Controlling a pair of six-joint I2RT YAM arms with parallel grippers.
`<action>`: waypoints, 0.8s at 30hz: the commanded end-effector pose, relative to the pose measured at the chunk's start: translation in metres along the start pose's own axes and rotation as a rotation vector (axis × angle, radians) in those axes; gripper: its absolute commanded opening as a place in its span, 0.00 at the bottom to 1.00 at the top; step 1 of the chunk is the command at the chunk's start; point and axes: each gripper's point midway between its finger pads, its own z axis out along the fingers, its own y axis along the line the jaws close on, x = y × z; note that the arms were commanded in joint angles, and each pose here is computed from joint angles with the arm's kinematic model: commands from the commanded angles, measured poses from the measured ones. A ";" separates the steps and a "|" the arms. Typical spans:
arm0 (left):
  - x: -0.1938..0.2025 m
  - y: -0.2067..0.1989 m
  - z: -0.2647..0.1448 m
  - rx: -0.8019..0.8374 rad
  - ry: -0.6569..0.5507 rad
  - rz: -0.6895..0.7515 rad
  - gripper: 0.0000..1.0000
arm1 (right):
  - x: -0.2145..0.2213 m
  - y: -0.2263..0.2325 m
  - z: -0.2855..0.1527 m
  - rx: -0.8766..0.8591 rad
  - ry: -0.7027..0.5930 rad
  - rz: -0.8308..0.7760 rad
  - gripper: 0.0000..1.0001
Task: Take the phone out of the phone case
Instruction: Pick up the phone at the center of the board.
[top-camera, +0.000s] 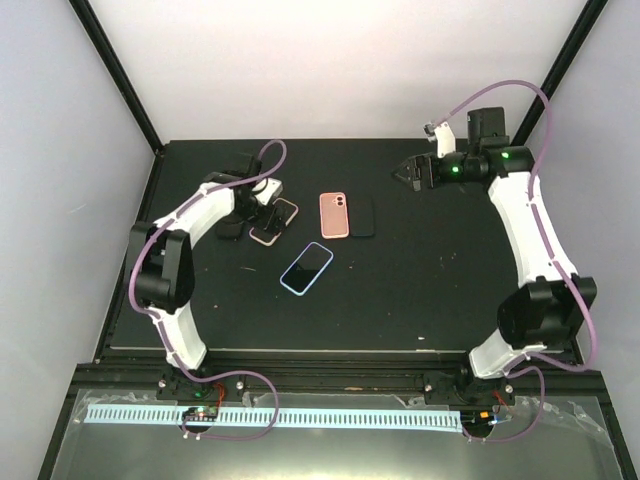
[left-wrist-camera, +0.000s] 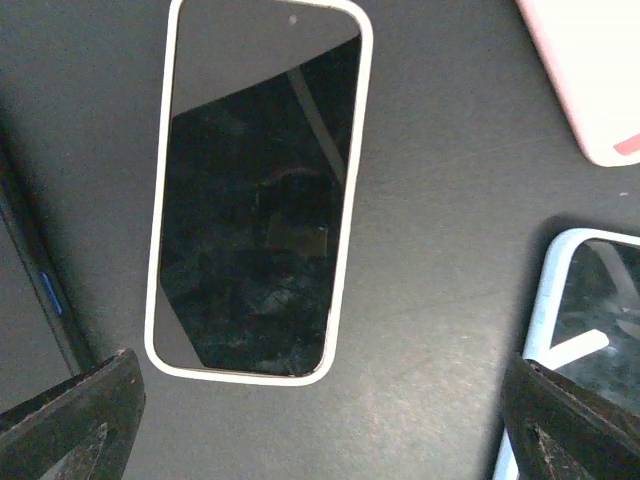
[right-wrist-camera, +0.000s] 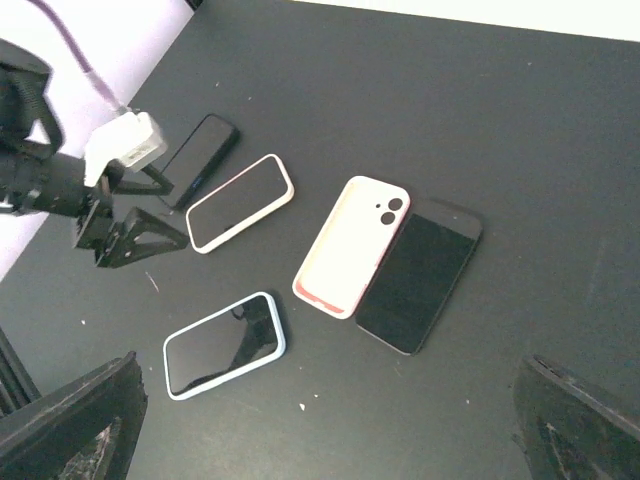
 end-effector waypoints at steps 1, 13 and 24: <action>-0.005 0.018 0.015 -0.071 0.032 0.002 0.99 | -0.005 0.010 -0.030 0.069 -0.072 -0.084 1.00; 0.003 0.036 0.058 -0.127 0.111 -0.015 0.99 | -0.005 0.017 -0.048 0.110 -0.151 -0.051 1.00; 0.005 0.035 0.078 -0.098 0.150 -0.016 0.92 | -0.022 0.034 -0.057 0.044 -0.254 -0.087 1.00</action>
